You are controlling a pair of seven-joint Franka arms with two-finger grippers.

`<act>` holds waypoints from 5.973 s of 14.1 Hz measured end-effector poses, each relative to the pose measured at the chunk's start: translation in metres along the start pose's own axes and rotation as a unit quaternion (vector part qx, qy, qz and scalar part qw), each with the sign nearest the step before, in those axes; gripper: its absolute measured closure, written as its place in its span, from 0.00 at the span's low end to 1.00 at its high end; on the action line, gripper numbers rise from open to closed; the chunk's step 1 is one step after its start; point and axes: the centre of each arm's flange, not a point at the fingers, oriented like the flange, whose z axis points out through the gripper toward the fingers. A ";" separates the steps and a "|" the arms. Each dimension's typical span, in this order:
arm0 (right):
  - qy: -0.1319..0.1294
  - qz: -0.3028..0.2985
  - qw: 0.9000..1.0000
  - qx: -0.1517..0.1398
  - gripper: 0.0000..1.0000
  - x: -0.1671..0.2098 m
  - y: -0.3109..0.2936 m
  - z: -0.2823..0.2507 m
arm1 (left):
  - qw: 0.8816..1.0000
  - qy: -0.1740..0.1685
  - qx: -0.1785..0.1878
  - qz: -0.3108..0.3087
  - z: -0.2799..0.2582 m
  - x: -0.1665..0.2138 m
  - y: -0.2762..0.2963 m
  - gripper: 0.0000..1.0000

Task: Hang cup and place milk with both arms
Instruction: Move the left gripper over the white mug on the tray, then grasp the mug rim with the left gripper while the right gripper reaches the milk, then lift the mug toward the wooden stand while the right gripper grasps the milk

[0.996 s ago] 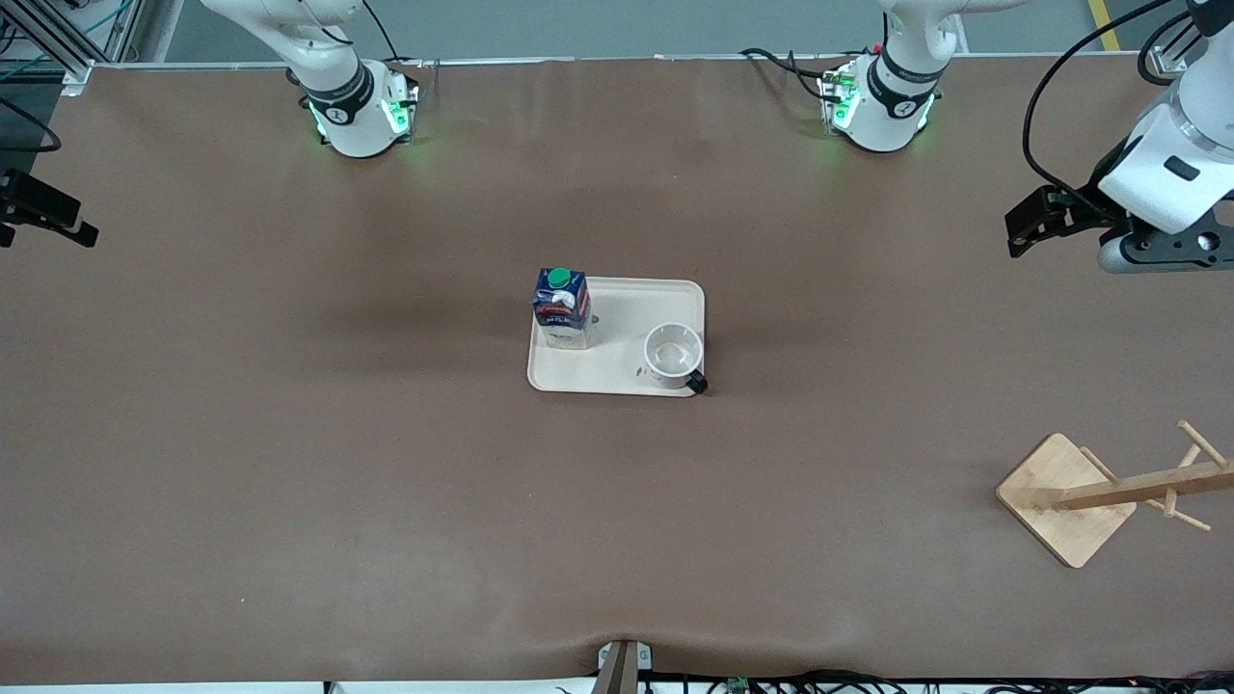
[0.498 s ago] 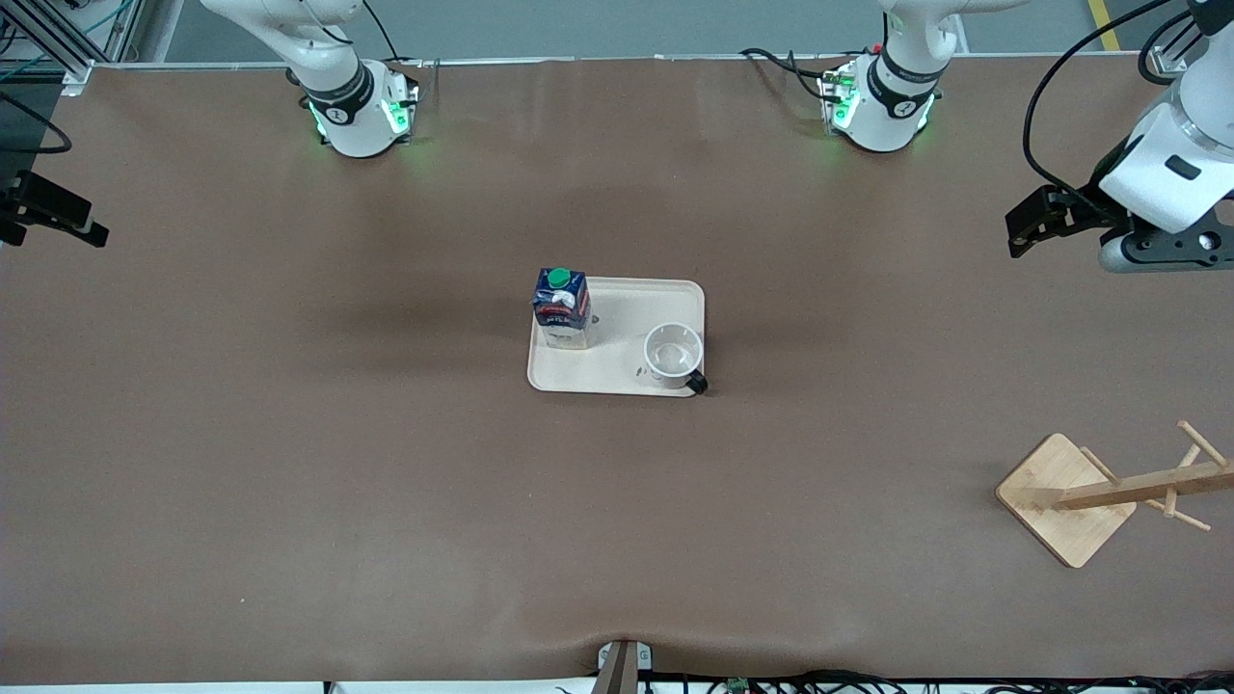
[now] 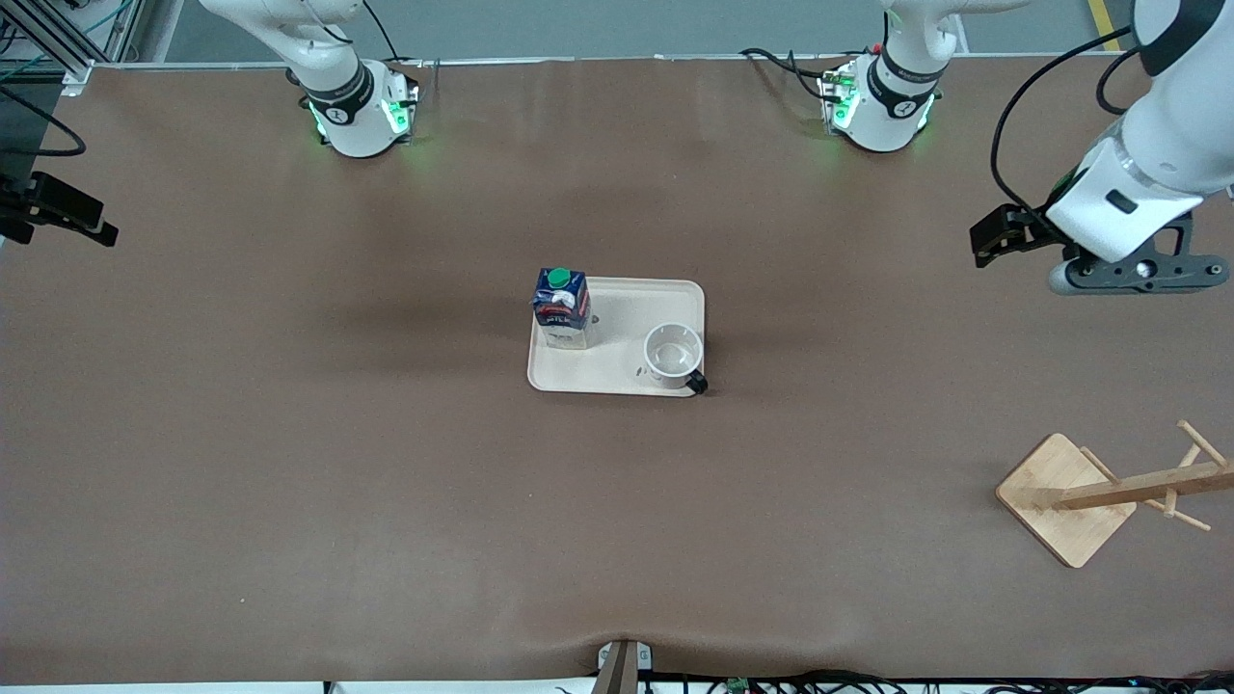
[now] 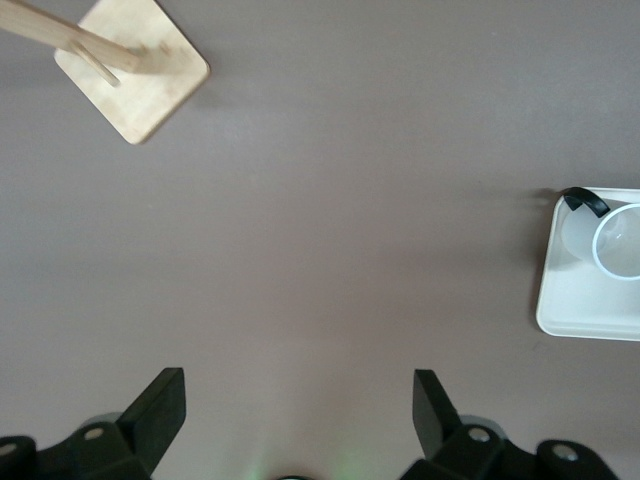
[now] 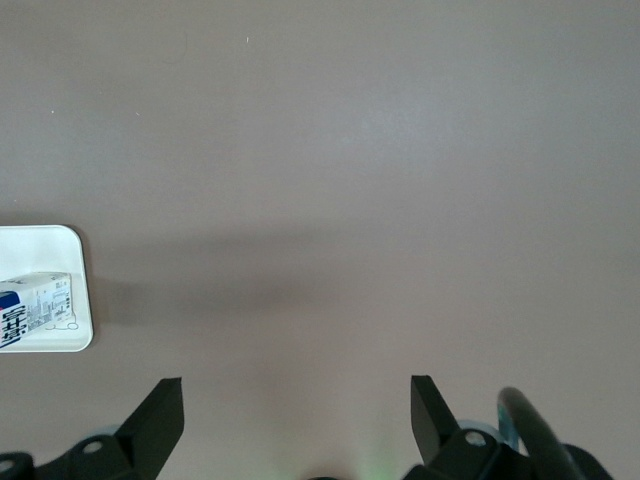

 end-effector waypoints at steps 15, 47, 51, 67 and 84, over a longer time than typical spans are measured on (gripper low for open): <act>-0.020 0.006 1.000 -0.006 0.00 0.054 0.009 0.072 | 0.977 -0.001 -0.018 -0.213 0.202 -0.014 0.240 0.00; -0.125 0.039 0.991 0.020 0.00 0.031 -0.297 0.222 | 0.940 -0.011 -0.050 -0.336 0.327 -0.022 0.331 0.93; -0.125 0.067 0.988 0.065 0.00 0.013 -0.335 0.254 | 0.945 -0.004 -0.039 -0.324 0.286 -0.017 0.320 0.93; -0.079 0.080 0.993 0.034 0.00 -0.046 -0.437 0.301 | 0.980 0.029 -0.026 -0.195 0.114 0.063 0.082 0.93; -0.086 0.110 0.990 0.000 0.28 -0.041 -0.442 0.313 | 0.995 0.073 0.013 0.068 0.067 0.096 -0.156 0.93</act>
